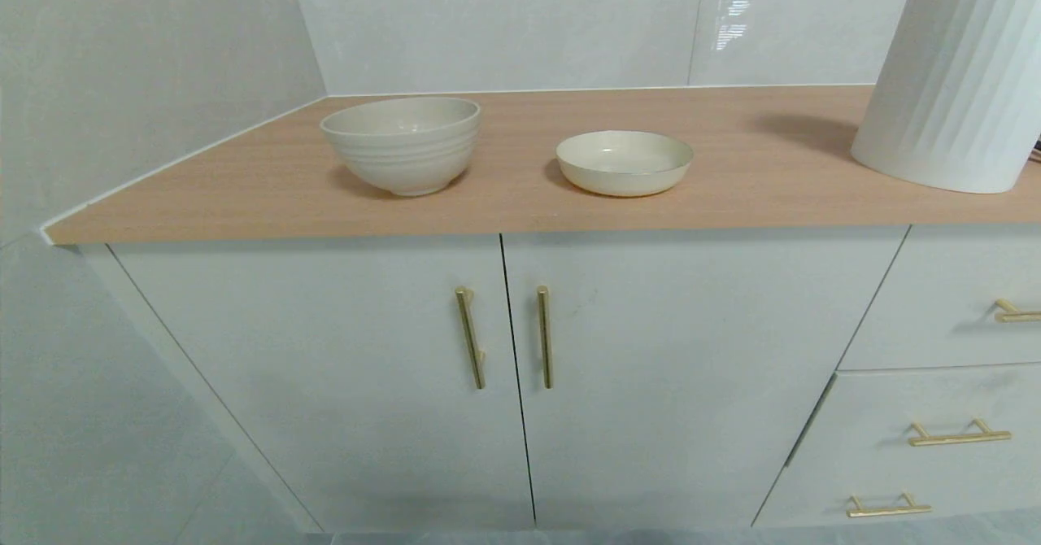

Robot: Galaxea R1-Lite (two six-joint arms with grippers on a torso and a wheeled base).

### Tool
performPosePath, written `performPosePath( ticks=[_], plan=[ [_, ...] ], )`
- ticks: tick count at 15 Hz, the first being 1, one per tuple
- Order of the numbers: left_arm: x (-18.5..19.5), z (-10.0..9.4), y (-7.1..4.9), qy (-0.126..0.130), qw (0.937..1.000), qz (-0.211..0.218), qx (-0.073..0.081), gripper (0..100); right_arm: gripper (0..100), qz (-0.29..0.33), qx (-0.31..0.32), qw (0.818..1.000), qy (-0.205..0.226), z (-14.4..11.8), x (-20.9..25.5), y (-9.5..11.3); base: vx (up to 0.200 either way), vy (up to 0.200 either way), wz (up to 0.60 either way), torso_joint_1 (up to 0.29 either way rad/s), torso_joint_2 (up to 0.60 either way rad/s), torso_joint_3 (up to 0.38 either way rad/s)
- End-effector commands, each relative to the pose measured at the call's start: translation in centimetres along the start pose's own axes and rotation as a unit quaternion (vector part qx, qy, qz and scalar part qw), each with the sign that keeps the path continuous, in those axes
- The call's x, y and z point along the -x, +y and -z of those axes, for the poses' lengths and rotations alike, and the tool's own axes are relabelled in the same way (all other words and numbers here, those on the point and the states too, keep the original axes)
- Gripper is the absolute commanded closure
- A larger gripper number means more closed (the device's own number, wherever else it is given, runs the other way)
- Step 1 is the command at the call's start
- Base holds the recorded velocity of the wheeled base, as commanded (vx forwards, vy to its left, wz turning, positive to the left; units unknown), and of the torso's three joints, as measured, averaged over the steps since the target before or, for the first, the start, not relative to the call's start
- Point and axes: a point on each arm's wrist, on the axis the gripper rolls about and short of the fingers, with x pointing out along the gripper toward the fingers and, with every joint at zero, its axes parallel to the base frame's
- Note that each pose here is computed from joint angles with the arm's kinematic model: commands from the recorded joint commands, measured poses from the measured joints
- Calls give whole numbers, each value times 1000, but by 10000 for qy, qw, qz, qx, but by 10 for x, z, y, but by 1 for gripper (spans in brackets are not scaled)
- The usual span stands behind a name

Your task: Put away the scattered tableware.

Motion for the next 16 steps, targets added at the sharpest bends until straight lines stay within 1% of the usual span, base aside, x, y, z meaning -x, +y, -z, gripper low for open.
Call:
performPosePath(
  ticks=[1, 2, 3, 4, 6, 7, 8, 9, 10, 11, 12, 14, 16],
  plan=[
    [0, 0, 0, -2, 10000, -11, 1, 0, 0, -13, 35, 10000, 25, -1, 0, 0, 0, 0, 0, 0, 0, 0],
    [0, 0, 0, -2, 10000, -3, 1, 0, 0, -29, -25, 9998, -182, -10, 3, 0, 0, 0, 0, 0, 0, 0],
    [0, 0, 0, -2, 10000, -3, 1, 0, 0, -156, -510, 9956, -772, -52, 15, 0, 0, 0, 0, 0, 0, 0],
    [0, 0, 0, -2, 10000, -3, 1, 0, 0, -646, -1103, 9900, -601, -84, 15, 0, 0, 0, 0, 0, 0, 0],
    [0, 0, 0, -2, 10000, -3, 1, 0, 0, -1387, -1038, 9846, 226, -100, -5, 1, 0, 0, 0, 0, 0, 0],
    [0, 0, 0, -2, 10000, -3, 1, 0, 0, -2082, -899, 9679, 1082, -113, -40, 10, 0, 0, 0, 0, 0, 0],
    [0, 0, 0, -2, 10000, -3, 1, 0, 0, -2307, -790, 9591, 1438, -119, -59, 16, 0, 0, 0, 0, 0, 0],
    [0, 0, 0, -2, 10000, -3, 1, 0, 0, -2515, -591, 9487, 1821, -126, -92, 29, 0, 0, 0, 0, 0, 0],
    [0, 0, 0, -2, 10000, -3, 1, 0, 0, -2585, -472, 9443, 1980, -128, -112, 38, 0, 0, 0, 0, 0, 0],
    [0, 0, 0, -2, 10000, -3, 1, 0, 0, -2776, -334, 9368, 2105, -133, -148, 56, 0, 0, 0, 0, 0, 0],
    [0, 0, 0, -2, 10000, -3, 1, 0, 0, -3019, -284, 9294, 2102, -136, -168, 73, 0, 0, 0, 0, 0, 0],
    [0, 0, 0, -9, 10000, -3, 2, 0, 0, -3464, -190, 9140, 2105, -136, -197, 108, 0, 0, 0, 0, 0, 0],
    [0, 0, 0, -2, 10000, -3, 1, 0, 0, -3816, -250, 8987, 2146, -134, -220, 145, 0, 0, 0, 0, 0, 0]
  ],
)
